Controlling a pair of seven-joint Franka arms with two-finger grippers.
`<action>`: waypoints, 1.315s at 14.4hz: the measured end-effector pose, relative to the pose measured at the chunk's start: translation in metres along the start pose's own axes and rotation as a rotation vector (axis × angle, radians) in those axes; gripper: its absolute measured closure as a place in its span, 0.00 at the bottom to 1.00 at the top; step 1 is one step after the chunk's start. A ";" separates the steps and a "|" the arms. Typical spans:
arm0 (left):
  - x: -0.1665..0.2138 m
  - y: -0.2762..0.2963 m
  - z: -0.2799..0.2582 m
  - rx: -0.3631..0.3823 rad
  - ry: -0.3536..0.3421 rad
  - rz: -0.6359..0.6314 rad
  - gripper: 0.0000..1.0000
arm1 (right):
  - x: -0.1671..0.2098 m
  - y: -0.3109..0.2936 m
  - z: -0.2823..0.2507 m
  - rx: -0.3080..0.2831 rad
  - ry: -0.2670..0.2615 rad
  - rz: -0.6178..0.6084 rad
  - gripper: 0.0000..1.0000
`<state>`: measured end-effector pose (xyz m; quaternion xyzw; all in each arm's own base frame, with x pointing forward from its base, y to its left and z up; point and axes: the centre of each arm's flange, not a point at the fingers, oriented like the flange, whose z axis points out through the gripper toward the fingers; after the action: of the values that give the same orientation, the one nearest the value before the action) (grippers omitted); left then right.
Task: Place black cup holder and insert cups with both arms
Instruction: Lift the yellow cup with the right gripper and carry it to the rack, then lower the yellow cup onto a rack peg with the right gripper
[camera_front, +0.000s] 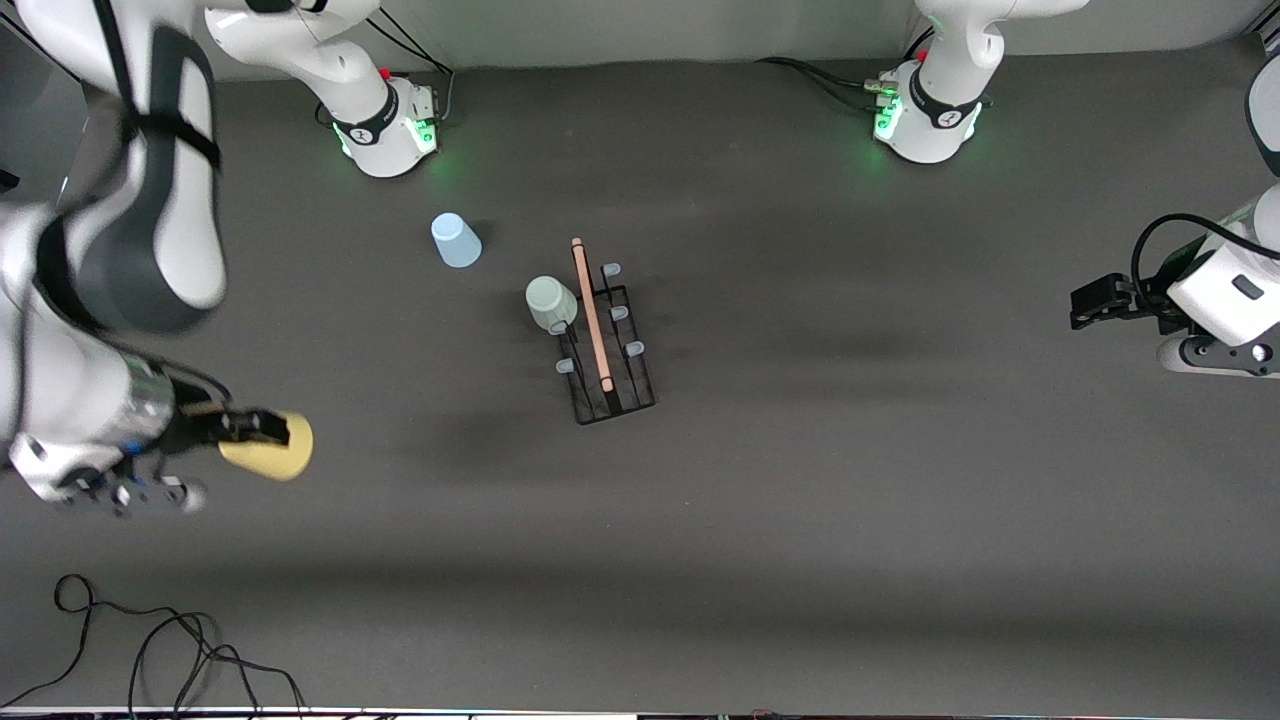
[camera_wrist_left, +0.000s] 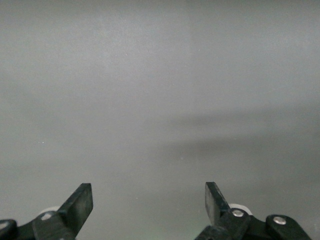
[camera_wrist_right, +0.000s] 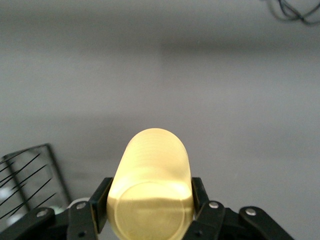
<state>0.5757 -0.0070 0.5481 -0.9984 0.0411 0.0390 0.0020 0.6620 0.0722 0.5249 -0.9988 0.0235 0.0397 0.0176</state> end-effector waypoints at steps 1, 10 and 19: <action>0.000 0.000 0.000 0.000 0.000 0.000 0.00 | -0.012 -0.014 -0.011 0.010 -0.014 0.043 0.33; 0.000 -0.001 0.000 0.000 0.000 -0.001 0.00 | -0.103 -0.280 0.034 -0.028 0.012 0.550 0.33; 0.000 -0.001 0.000 0.000 0.000 -0.001 0.00 | -0.104 -0.302 0.149 -0.007 0.081 0.611 0.33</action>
<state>0.5757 -0.0064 0.5479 -0.9984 0.0407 0.0392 0.0020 0.5609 0.3841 0.3948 -0.9464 0.3230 0.0032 0.0004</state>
